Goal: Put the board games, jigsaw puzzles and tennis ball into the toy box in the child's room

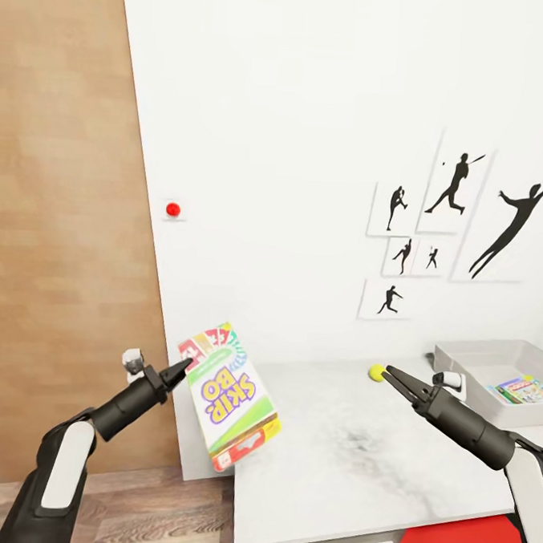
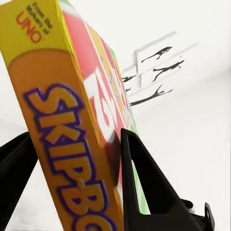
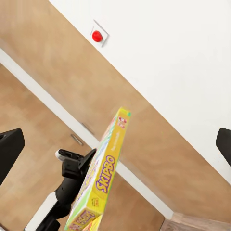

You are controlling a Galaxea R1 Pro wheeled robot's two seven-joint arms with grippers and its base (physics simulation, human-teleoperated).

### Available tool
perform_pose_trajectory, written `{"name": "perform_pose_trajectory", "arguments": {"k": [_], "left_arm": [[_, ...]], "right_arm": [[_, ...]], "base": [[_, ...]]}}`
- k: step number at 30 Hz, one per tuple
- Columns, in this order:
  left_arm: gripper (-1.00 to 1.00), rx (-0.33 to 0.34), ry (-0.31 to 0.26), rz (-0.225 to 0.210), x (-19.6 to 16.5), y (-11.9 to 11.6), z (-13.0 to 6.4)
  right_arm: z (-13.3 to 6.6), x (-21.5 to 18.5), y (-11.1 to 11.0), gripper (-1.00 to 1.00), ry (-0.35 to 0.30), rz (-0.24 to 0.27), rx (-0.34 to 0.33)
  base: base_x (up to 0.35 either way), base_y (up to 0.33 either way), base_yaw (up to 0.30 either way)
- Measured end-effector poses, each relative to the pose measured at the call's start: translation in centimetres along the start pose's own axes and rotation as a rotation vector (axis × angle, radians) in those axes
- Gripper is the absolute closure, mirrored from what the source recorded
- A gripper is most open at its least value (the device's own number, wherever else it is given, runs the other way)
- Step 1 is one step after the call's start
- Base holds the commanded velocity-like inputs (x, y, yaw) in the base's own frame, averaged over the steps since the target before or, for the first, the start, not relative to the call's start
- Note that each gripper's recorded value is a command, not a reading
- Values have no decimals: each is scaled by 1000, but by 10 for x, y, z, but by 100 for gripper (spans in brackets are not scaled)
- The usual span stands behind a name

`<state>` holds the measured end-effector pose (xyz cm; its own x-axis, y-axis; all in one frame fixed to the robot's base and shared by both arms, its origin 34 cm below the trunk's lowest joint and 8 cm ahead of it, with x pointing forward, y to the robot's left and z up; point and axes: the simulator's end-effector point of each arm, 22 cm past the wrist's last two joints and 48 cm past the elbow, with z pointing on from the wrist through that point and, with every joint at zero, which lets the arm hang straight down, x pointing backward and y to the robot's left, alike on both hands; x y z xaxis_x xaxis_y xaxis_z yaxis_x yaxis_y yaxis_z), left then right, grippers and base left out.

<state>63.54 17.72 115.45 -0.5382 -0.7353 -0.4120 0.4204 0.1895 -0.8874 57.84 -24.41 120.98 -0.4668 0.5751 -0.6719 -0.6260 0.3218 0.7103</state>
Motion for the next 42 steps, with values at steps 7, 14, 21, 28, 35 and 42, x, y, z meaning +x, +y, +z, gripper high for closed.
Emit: {"name": "perform_pose_trajectory", "arguments": {"k": [7,14,21,28,35,42], "left_arm": [[100,-25,73,-66,15,-4,-1],[100,-118,156,-46,36,3,14],[100,-151,255,17,53,-9,47],[100,-165,274,29,51,-7,43],[100,-177,308,48,55,-6,40],[100,-178,309,48,55,-5,40]], "right_arm": [[0,-2,5,-100,1,0,3],[-1,-4,10,-100,0,0,3],[-2,-6,16,-100,0,-1,0],[-2,-6,17,-100,0,-1,1],[-2,-6,17,-100,0,-2,-1],[-2,-6,18,-100,0,-2,-4]], "base": [[0,0,0],[0,0,0],[0,0,0],[0,0,0],[0,0,0],[0,0,0]]}}
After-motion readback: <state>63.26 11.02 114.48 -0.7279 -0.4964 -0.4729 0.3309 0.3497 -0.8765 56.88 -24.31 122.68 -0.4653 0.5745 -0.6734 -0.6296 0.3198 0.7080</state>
